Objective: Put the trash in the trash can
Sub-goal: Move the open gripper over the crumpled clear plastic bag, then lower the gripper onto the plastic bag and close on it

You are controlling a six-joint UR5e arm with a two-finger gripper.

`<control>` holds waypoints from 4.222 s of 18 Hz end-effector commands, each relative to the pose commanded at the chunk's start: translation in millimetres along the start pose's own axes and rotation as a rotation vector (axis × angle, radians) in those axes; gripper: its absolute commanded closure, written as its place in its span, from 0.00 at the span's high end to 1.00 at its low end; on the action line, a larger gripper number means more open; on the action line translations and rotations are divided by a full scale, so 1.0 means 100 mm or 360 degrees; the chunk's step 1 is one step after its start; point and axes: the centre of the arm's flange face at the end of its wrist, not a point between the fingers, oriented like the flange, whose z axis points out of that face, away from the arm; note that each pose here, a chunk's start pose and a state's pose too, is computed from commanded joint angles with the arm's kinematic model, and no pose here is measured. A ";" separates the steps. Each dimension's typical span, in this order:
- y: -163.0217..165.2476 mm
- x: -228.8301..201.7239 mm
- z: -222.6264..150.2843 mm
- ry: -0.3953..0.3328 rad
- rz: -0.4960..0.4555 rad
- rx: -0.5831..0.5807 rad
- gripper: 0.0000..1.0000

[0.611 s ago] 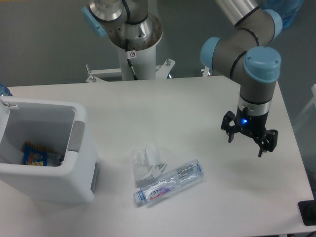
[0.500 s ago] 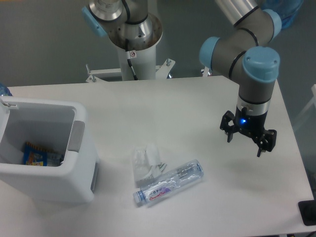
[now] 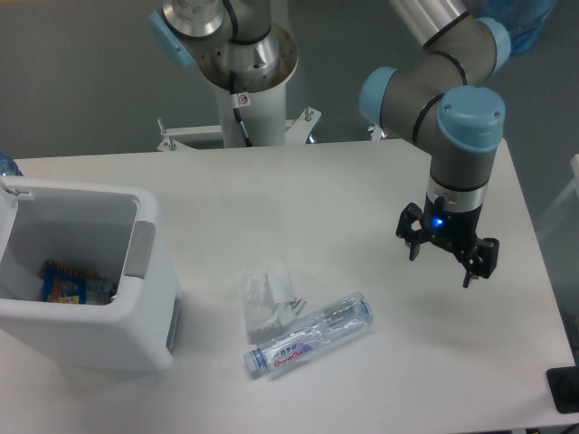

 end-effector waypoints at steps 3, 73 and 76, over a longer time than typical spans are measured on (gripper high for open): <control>-0.01 0.03 0.05 0.0017 -0.0009 0.0008 1.00; -1.45 2.02 0.91 0.0280 -0.0107 -0.0196 0.46; -1.48 1.99 0.79 0.0266 -0.0109 -0.0164 0.39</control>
